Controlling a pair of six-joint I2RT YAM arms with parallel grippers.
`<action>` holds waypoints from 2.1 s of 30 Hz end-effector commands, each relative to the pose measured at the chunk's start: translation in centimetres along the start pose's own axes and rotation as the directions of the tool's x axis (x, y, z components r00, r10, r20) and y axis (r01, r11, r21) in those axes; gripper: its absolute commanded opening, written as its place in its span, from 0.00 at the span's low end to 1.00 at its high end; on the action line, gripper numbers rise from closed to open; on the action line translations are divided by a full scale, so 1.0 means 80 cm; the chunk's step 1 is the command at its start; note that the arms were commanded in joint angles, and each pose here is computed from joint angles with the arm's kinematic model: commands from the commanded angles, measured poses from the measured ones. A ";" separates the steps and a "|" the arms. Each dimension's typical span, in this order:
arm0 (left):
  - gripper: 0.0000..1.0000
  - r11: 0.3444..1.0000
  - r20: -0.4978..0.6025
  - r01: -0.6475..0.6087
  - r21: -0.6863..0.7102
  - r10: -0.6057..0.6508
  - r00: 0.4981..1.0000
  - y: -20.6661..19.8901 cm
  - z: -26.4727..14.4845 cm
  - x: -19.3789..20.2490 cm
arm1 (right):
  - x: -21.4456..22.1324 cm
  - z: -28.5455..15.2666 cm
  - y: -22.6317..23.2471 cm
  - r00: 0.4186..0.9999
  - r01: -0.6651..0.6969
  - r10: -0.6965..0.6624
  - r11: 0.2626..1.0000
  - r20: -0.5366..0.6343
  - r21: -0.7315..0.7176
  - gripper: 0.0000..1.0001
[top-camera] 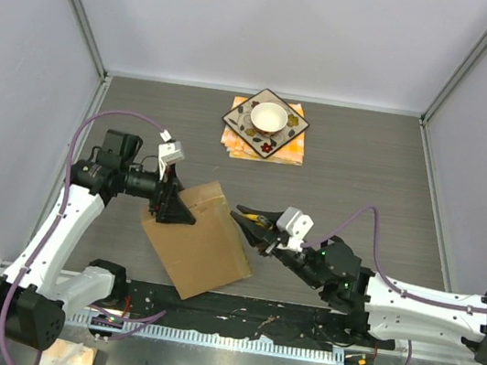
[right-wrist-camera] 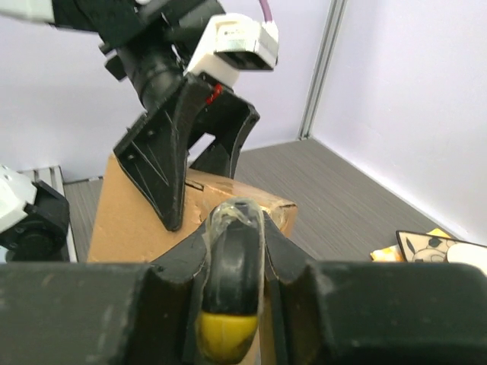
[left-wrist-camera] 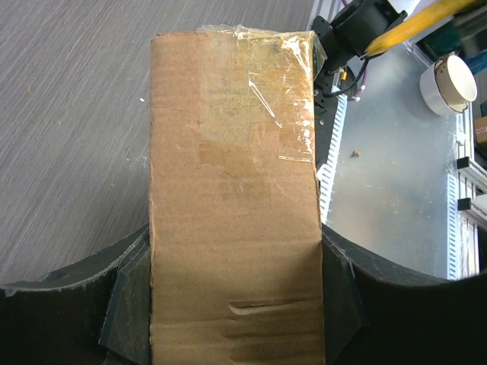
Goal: Unpack the express box
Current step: Cut the express box at the center of the board.
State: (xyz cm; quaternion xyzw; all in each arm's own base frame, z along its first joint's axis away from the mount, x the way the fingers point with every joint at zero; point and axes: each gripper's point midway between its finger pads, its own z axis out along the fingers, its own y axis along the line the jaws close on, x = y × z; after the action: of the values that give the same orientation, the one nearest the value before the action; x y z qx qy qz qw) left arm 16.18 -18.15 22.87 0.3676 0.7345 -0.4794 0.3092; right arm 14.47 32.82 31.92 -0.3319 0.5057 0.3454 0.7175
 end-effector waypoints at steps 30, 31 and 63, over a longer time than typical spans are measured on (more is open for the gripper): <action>0.06 0.999 -0.015 -0.045 -0.003 0.045 0.999 -0.001 -0.004 0.016 | -0.003 0.010 0.001 0.996 -0.027 0.021 0.997 0.088 0.074 0.01; 0.06 0.999 -0.014 -0.045 -0.003 0.045 0.999 -0.001 -0.003 0.016 | 0.000 0.009 0.001 0.996 -0.030 0.024 0.997 0.086 0.073 0.01; 0.01 0.987 0.031 -0.001 -0.162 0.006 0.999 0.035 -0.011 0.001 | 0.149 -0.065 0.050 0.950 0.023 0.015 0.993 -0.313 0.116 0.01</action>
State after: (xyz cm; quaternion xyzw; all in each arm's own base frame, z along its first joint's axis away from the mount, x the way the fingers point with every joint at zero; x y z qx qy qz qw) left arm 15.70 -17.81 22.49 0.3537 0.7383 -0.4845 0.3083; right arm 12.99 33.39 25.93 -0.2770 0.5679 0.3205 0.7057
